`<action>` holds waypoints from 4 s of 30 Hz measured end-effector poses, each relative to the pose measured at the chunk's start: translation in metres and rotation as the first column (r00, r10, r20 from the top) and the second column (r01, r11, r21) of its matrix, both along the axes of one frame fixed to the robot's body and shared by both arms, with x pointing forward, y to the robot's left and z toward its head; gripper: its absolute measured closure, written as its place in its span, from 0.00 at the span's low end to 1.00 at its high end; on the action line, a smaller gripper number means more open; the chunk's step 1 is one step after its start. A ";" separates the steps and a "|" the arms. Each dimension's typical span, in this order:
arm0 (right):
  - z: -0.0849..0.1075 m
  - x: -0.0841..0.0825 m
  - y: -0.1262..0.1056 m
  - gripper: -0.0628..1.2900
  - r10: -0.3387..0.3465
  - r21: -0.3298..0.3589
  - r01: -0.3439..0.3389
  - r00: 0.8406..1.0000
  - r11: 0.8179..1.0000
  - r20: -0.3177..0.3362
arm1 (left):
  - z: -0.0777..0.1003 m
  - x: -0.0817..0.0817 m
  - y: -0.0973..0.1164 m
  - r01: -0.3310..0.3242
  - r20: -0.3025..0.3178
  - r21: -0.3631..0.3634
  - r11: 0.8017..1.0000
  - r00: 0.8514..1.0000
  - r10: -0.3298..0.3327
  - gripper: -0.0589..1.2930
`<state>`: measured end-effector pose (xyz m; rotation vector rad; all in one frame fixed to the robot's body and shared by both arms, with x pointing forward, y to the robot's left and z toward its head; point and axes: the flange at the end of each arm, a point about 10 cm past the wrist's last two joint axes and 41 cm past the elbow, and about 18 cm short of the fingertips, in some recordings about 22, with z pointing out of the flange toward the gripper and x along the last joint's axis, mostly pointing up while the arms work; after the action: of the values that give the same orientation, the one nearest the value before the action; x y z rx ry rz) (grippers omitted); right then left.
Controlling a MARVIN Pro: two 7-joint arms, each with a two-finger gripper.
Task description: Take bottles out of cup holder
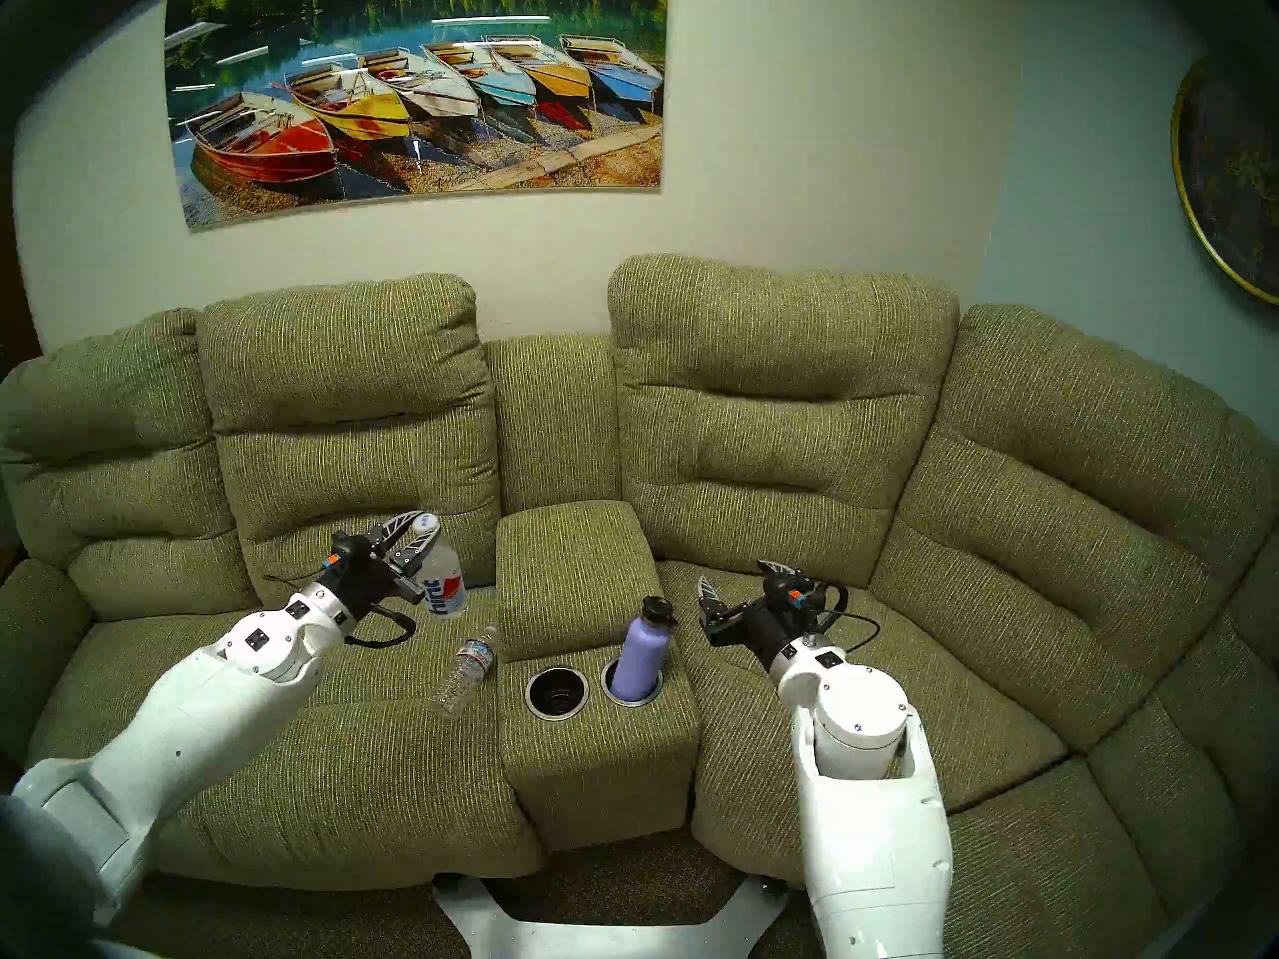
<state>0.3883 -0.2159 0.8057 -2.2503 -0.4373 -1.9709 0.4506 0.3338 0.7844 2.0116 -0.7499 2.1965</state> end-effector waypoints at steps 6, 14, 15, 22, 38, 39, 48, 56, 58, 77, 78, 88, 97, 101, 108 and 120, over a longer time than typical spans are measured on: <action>0.000 0.000 0.000 0.05 0.000 0.000 0.000 1.000 1.000 0.001 | -0.014 -0.011 0.007 -0.095 -0.042 0.083 0.992 0.994 0.099 0.67; 0.001 0.000 0.000 0.05 0.000 0.000 0.000 1.000 1.000 0.001 | -0.042 -0.018 0.010 -0.202 -0.044 0.162 0.966 0.976 0.212 0.68; 0.001 0.000 0.000 0.05 0.000 0.000 0.000 1.000 1.000 0.001 | -0.048 -0.019 0.011 -0.221 -0.046 0.164 0.961 0.972 0.231 0.68; 0.001 0.000 0.000 0.05 0.000 0.000 0.000 1.000 1.000 0.002 | -0.081 -0.021 0.006 -0.296 -0.061 0.169 0.940 0.949 0.310 0.68; 0.000 0.000 0.000 0.05 0.000 0.000 0.000 1.000 1.000 0.001 | -0.116 -0.001 -0.024 -0.305 -0.101 0.240 0.922 0.936 0.336 0.68; 0.000 0.000 0.000 0.05 0.000 0.000 0.000 1.000 1.000 0.001 | -0.117 0.000 -0.025 -0.304 -0.101 0.244 0.921 0.936 0.336 0.69; 0.000 0.000 0.000 0.05 0.000 0.000 0.000 1.000 1.000 0.001 | -0.119 0.018 -0.038 -0.290 -0.101 0.327 0.899 0.936 0.338 0.69; 0.000 0.000 0.000 0.05 0.000 0.000 0.000 1.000 1.000 0.000 | -0.117 0.033 -0.045 -0.280 -0.099 0.387 0.878 0.935 0.341 0.69; 0.000 0.000 0.000 0.05 0.000 0.000 0.000 1.000 1.000 0.000 | -0.116 0.038 -0.048 -0.274 -0.096 0.414 0.868 0.935 0.341 0.69; -0.001 0.000 0.000 0.05 0.000 0.000 0.000 1.000 1.000 -0.002 | -0.108 0.061 -0.064 -0.252 -0.078 0.500 0.828 0.940 0.333 0.97; -0.001 0.000 0.000 0.05 0.000 0.000 0.000 1.000 1.000 -0.002 | -0.106 0.062 -0.066 -0.256 -0.073 0.488 0.835 0.941 0.331 0.96; 0.000 0.000 0.000 0.05 0.000 0.000 0.000 1.000 1.000 -0.001 | -0.071 0.075 -0.097 -0.236 0.028 0.225 0.945 0.971 0.236 0.09; -0.001 0.000 0.000 0.05 0.000 0.000 0.000 1.000 1.000 -0.001 | -0.057 0.061 -0.090 -0.193 0.113 0.075 0.978 0.976 0.184 0.03; -0.001 0.000 0.000 0.05 0.000 0.000 0.000 1.000 1.000 -0.002 | -0.053 0.052 -0.077 -0.185 0.140 0.025 0.982 0.974 0.180 0.03; -0.002 0.000 0.001 0.05 0.004 0.001 -0.004 1.000 1.000 -0.004 | -0.047 0.039 -0.061 -0.164 0.160 -0.028 0.986 0.973 0.166 0.03; -0.020 0.006 0.025 0.05 0.083 0.004 -0.083 0.995 0.997 -0.052 | -0.037 0.016 -0.050 -0.069 0.166 -0.105 0.992 0.982 0.086 0.03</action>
<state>0.3938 -0.1908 0.7859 -2.2384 -0.5146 -1.8670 0.4661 0.2834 0.7478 1.8559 -0.5744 2.4215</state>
